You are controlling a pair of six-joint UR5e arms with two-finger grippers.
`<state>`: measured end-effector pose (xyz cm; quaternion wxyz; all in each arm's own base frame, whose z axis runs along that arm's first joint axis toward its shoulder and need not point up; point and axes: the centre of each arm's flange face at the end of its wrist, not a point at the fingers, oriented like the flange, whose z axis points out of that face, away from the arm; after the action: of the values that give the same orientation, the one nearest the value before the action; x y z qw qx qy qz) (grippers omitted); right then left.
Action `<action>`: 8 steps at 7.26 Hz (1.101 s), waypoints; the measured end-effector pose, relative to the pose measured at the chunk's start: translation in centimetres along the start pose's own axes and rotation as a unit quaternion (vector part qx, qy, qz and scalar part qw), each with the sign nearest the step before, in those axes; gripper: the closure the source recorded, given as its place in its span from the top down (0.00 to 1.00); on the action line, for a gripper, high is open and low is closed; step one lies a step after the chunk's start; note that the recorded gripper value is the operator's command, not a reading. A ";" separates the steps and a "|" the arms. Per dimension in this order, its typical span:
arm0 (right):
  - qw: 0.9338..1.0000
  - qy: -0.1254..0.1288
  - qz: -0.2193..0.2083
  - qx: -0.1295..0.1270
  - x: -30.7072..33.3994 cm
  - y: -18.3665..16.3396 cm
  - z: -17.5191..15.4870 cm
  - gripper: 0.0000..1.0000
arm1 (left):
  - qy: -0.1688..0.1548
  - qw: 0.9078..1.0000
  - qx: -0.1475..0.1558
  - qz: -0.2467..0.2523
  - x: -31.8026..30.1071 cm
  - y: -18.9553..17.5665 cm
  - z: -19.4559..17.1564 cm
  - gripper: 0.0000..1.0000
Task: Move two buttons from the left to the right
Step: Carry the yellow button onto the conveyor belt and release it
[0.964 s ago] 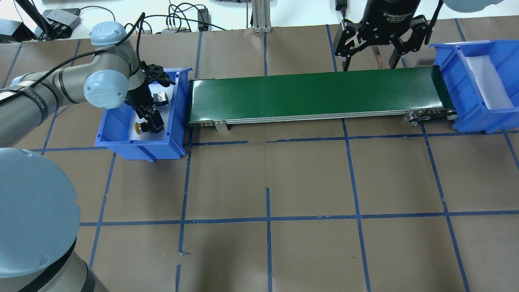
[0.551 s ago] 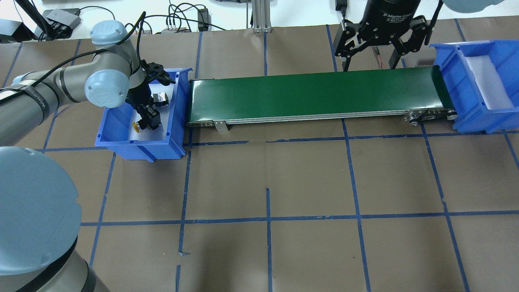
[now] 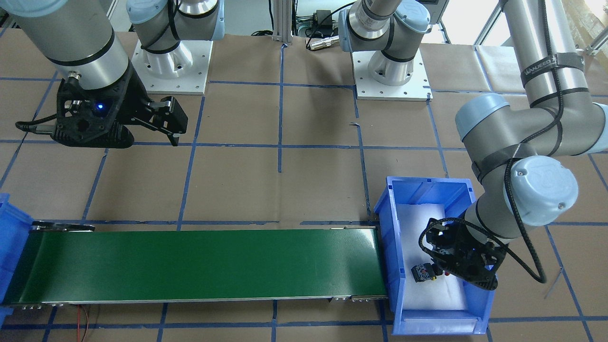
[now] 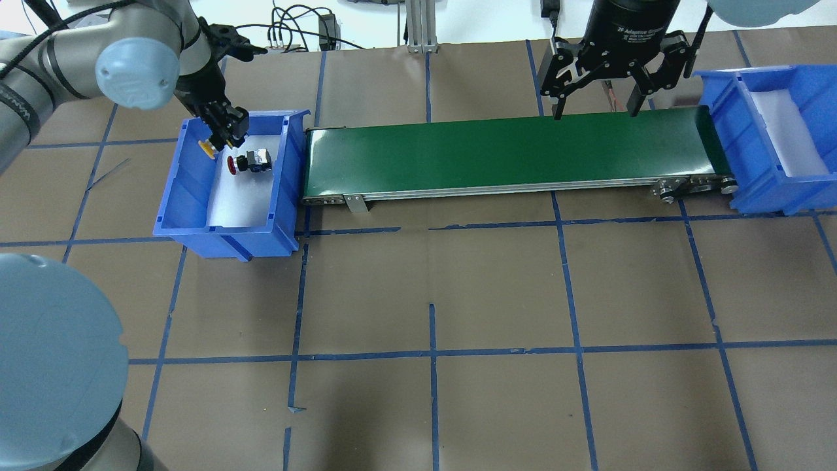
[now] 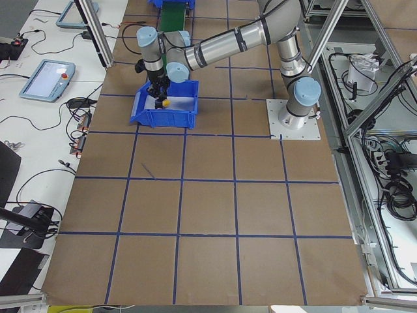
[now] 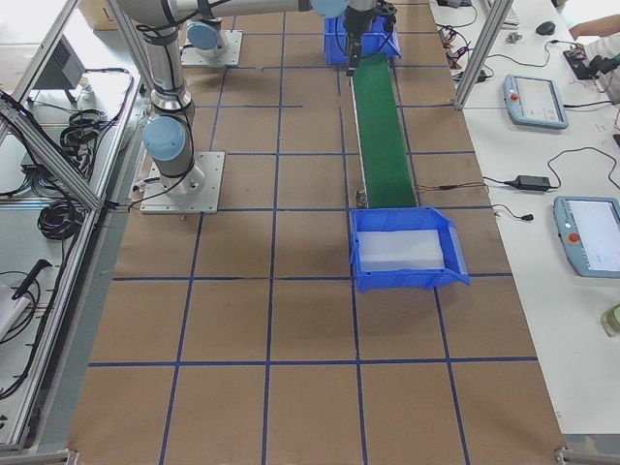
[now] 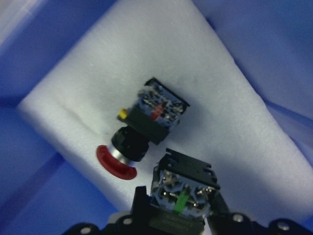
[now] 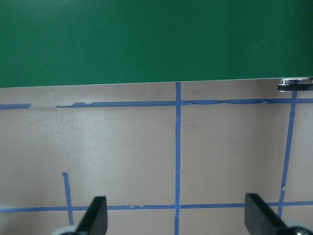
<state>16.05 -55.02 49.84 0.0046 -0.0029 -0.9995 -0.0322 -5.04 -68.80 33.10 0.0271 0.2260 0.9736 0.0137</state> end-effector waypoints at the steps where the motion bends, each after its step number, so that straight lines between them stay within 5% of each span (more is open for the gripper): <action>1: 1.000 0.000 0.000 0.000 0.0 0.0 0.0 1.00 | 0.004 0.998 0.011 -0.056 2.0 -1.7 -2.1 0.08; 4: 1.000 0.000 0.001 0.000 0.2 -0.1 0.1 1.00 | 0.015 0.980 -0.005 -0.197 13.5 -6.4 -1.4 0.08; 8: 1.000 0.000 0.001 0.000 0.2 -0.1 0.1 1.00 | 0.015 0.957 -0.025 -0.287 20.5 -9.8 5.2 0.14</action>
<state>15.84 -55.08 49.75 0.0046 -0.0041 -0.9995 -0.0325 -27.39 -68.47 26.56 0.0214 -0.0642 0.9972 0.0331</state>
